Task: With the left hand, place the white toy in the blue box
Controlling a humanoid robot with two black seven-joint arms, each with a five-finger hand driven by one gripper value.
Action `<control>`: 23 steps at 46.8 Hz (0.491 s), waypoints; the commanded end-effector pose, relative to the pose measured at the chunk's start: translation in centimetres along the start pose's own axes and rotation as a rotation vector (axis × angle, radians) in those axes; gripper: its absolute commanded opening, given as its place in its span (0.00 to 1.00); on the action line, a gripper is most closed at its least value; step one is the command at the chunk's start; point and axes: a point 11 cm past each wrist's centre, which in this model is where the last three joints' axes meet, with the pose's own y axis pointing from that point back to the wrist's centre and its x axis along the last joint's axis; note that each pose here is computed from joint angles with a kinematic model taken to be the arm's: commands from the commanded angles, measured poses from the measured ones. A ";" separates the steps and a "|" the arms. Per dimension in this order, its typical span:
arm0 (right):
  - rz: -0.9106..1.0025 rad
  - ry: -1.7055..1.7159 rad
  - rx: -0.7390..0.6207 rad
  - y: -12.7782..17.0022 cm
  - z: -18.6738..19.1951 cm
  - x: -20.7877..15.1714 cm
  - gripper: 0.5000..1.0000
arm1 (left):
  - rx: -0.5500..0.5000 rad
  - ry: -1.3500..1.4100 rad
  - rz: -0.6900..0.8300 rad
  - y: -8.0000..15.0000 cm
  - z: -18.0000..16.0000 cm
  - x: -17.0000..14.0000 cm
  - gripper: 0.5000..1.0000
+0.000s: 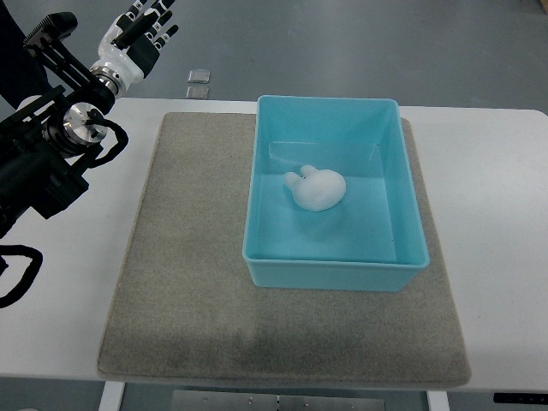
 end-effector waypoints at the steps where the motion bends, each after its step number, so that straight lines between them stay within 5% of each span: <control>1: 0.001 0.000 0.000 0.0 0.0 0.0 0.87 | -0.026 0.047 0.005 0.0 0.4 0.1 0.98; 23: 0.001 0.000 0.000 0.0 0.0 0.0 0.87 | -0.008 0.068 0.017 0.3 -1.8 -0.1 0.98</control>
